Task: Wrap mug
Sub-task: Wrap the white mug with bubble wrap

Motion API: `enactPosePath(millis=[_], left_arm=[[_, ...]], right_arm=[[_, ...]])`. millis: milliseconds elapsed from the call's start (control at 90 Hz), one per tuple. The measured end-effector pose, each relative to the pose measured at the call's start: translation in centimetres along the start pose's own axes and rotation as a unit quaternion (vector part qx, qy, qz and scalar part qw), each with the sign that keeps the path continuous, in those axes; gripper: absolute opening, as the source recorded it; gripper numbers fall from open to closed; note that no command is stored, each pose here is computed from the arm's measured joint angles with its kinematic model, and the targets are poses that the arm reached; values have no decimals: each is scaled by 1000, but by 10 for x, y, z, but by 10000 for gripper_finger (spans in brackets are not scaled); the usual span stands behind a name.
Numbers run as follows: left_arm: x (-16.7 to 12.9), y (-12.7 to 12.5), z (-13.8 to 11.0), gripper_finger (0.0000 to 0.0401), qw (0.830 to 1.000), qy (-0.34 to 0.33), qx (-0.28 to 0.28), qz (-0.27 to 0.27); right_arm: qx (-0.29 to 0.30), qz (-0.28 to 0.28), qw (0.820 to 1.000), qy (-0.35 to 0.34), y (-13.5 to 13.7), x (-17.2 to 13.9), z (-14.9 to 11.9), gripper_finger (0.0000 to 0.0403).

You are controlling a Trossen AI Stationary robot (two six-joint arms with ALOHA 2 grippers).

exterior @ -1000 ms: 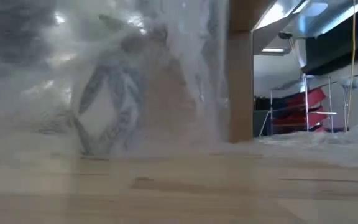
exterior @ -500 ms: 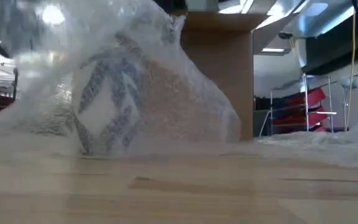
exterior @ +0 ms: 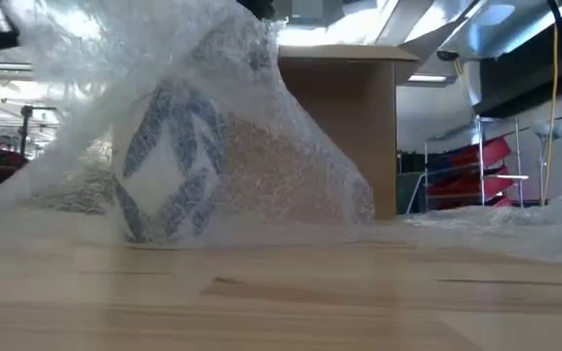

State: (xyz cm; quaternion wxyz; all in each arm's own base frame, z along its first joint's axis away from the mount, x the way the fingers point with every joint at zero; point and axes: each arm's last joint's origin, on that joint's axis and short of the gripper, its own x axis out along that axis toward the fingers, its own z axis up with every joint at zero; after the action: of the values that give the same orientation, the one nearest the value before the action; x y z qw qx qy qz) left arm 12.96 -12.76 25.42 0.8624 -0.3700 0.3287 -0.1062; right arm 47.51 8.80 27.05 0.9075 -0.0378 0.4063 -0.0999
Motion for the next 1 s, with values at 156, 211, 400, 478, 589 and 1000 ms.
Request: enactPosePath(millis=[156, 211, 400, 478, 589, 1000], left_arm=[[-6, -11, -13, 140, 999, -50, 9, -7], [-9, -12, -16, 140, 996, -86, 14, 4], [-8, -16, -7, 140, 973, -223, 31, 44], [-4, -18, 1, 140, 968, -240, 52, 45], [2, -20, 7, 140, 962, -250, 93, 52], [57, 7, 14, 140, 950, -193, 179, 166]], right_arm=[[-36, -11, 999, 0, -1, 0, 0, 0], [-37, -23, 999, -1, -2, 0, 0, 0], [-35, -53, 998, -5, -5, 0, 0, 0], [-26, -54, 998, -4, -4, 3, 0, 0], [-27, -58, 998, 1, -3, 6, -2, 0], [-14, -52, 998, 14, 0, 21, -8, 0]])
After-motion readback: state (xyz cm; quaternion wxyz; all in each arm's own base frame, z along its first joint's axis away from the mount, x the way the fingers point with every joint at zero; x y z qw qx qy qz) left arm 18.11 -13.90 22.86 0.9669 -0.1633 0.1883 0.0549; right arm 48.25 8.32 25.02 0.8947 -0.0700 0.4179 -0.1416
